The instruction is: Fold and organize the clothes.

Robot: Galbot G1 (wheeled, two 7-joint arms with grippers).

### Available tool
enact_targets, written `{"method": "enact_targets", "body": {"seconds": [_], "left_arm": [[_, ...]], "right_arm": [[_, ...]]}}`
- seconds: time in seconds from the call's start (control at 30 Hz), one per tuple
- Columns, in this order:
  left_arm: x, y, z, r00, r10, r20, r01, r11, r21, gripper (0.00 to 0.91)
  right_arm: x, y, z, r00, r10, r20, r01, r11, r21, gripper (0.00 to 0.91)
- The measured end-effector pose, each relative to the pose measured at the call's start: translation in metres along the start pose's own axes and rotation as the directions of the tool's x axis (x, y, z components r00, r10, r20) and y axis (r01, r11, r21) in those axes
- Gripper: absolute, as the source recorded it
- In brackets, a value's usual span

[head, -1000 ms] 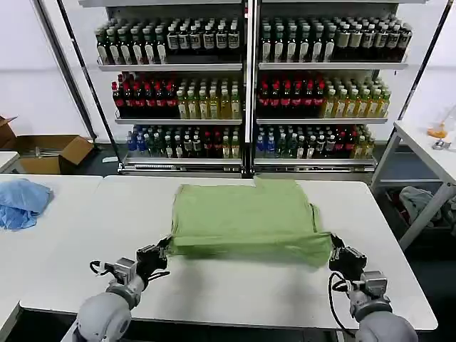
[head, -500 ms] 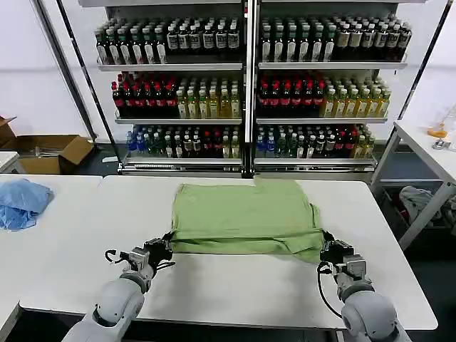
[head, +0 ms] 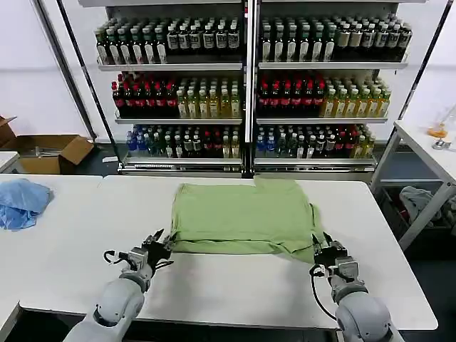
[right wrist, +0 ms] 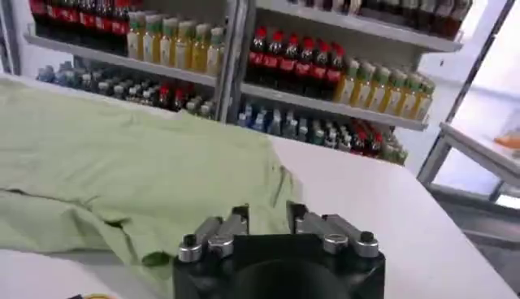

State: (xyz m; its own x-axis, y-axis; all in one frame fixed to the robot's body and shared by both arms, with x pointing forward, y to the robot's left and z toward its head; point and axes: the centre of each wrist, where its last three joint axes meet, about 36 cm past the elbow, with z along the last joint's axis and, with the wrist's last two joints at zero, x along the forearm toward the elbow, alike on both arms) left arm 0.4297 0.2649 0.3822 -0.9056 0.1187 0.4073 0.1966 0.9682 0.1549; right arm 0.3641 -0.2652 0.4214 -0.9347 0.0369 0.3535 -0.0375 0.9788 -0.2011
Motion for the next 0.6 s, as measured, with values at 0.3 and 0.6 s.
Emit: {"method": "enact_targets", "body": {"seconds": [0.3,0.6], "left_arm": [[0.000,-0.002,0.008,1.000,-0.011,-0.029,0.011,1.000,0.027,0.191],[0.000,-0.006,0.015,0.999,0.000,-0.047,0.001,0.999,0.033,0.050]], "right_arm": [[0.002,0.007,0.015,0.997,0.009,-0.081,-0.014,0.998,-0.067,0.776],[-0.007,0.010,0.024,0.990,-0.020,-0.143,0.001,0.991,-0.134,0.000]]}}
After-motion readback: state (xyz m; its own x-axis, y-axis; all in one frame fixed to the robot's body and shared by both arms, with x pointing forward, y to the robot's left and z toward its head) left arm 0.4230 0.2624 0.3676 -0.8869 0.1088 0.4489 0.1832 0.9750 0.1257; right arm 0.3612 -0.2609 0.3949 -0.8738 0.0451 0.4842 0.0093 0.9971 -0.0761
